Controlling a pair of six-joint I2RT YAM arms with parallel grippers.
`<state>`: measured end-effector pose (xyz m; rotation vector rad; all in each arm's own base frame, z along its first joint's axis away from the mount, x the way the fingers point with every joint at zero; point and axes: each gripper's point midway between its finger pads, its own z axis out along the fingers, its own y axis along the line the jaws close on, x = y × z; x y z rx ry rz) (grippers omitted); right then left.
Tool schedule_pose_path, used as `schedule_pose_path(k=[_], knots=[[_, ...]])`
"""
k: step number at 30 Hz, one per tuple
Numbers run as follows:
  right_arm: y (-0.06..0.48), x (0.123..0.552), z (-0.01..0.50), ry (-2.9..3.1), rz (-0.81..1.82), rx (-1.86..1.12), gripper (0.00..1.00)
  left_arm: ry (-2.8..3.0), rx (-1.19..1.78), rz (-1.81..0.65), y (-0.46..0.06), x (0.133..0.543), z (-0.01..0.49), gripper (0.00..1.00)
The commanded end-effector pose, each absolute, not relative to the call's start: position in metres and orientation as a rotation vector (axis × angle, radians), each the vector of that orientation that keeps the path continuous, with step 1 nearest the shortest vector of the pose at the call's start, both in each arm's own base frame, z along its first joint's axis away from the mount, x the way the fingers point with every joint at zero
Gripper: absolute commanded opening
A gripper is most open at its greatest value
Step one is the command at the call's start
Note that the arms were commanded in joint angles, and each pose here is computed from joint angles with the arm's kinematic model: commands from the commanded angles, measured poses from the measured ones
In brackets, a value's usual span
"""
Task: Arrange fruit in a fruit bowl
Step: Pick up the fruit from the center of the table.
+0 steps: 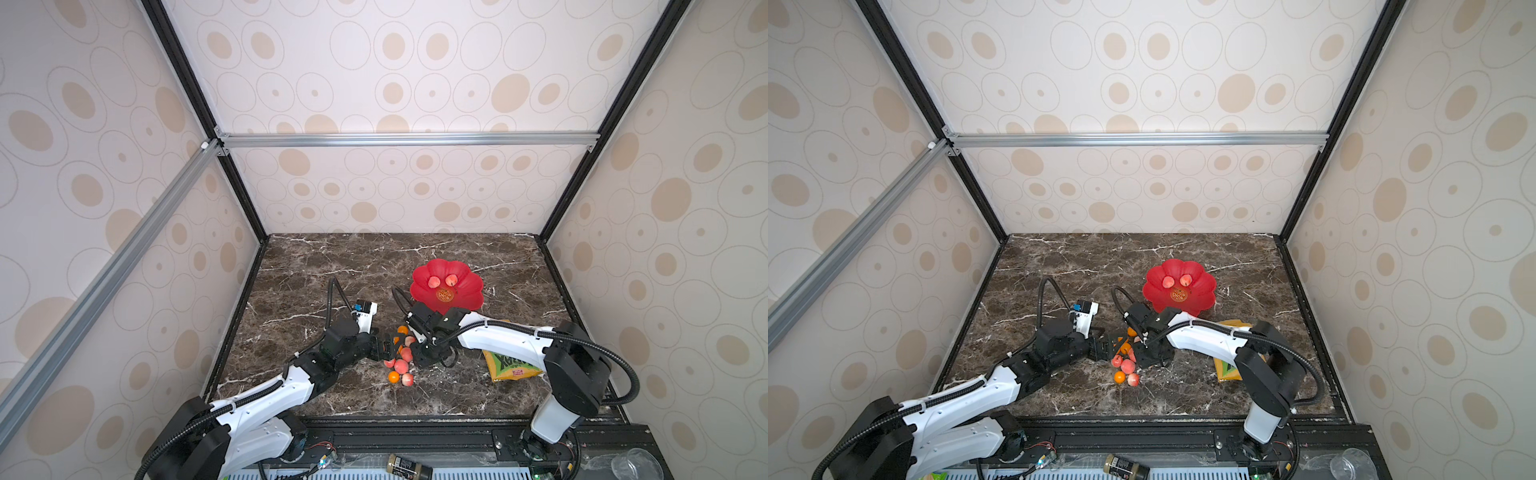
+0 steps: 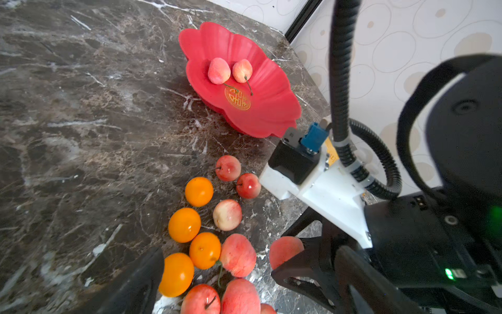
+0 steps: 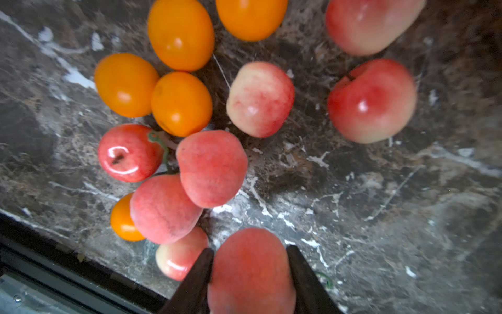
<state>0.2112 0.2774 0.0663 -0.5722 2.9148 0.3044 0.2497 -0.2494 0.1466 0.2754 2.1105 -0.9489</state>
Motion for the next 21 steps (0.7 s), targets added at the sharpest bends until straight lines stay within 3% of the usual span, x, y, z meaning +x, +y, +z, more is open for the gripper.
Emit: schedule_pose_path(k=[1,21], knots=[[0.272,0.215,0.086,2.893,0.282,-0.535,0.44,2.016,0.294,-1.036,-0.268,0.257,0.181,0.99],[0.220,0.276,0.121,2.837,0.280,-0.334,0.44,1.929,0.351,-1.072,-0.310,0.297,0.214,0.99]])
